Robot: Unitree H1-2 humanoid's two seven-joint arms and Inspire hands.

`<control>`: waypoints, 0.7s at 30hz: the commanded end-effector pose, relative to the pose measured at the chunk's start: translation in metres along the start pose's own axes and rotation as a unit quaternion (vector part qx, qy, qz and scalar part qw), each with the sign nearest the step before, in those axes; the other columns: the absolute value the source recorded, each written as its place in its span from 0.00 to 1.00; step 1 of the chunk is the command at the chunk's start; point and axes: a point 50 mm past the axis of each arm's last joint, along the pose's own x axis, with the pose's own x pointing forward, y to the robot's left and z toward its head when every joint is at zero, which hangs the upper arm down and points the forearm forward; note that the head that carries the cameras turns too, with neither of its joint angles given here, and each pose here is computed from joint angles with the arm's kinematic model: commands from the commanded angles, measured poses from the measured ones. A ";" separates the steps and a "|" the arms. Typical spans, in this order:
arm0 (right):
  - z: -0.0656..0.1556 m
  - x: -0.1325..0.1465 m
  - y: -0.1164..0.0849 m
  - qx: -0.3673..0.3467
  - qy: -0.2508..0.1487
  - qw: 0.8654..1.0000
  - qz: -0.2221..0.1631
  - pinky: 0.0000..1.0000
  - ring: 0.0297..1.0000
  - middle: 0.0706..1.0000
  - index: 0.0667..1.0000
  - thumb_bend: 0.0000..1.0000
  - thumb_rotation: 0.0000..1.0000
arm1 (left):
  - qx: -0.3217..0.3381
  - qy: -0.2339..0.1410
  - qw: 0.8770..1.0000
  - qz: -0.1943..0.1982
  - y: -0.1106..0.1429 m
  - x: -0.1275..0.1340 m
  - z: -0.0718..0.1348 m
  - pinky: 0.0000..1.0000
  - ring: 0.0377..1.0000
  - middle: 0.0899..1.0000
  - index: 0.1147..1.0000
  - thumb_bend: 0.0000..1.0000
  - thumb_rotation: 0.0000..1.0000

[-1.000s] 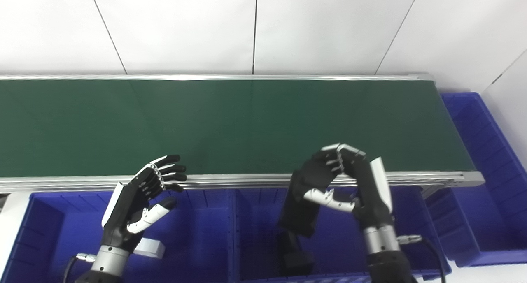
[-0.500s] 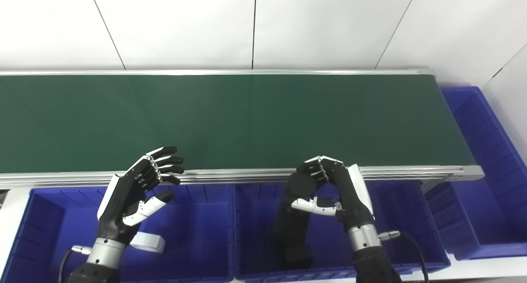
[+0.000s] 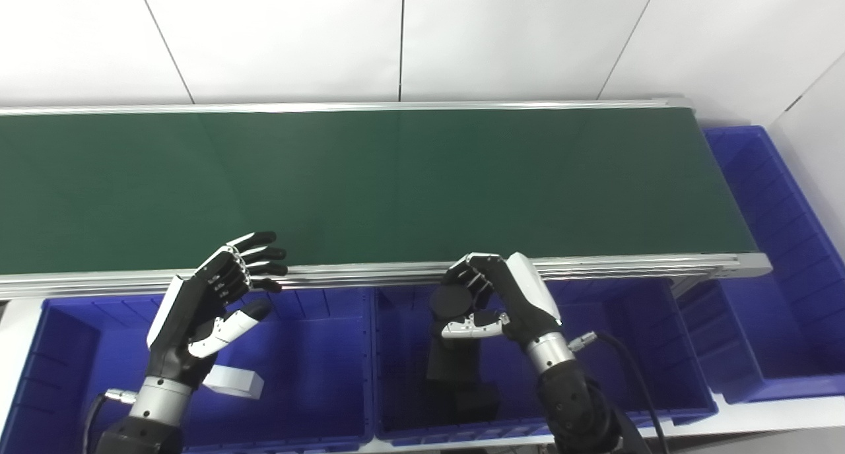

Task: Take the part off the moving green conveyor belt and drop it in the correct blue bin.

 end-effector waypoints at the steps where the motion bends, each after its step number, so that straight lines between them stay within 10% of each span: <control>1: 0.013 0.008 -0.004 -0.009 -0.043 0.999 -0.011 0.35 0.40 0.46 0.47 0.50 0.00 | 0.009 -0.027 1.000 -0.001 0.004 0.004 0.012 0.55 0.63 0.70 0.76 0.76 0.53; 21: 0.011 0.012 0.008 -0.051 -0.038 0.997 0.033 0.36 0.41 0.46 0.46 0.50 0.00 | 0.009 -0.027 1.000 -0.003 0.005 0.005 0.015 0.54 0.64 0.69 0.76 0.77 0.54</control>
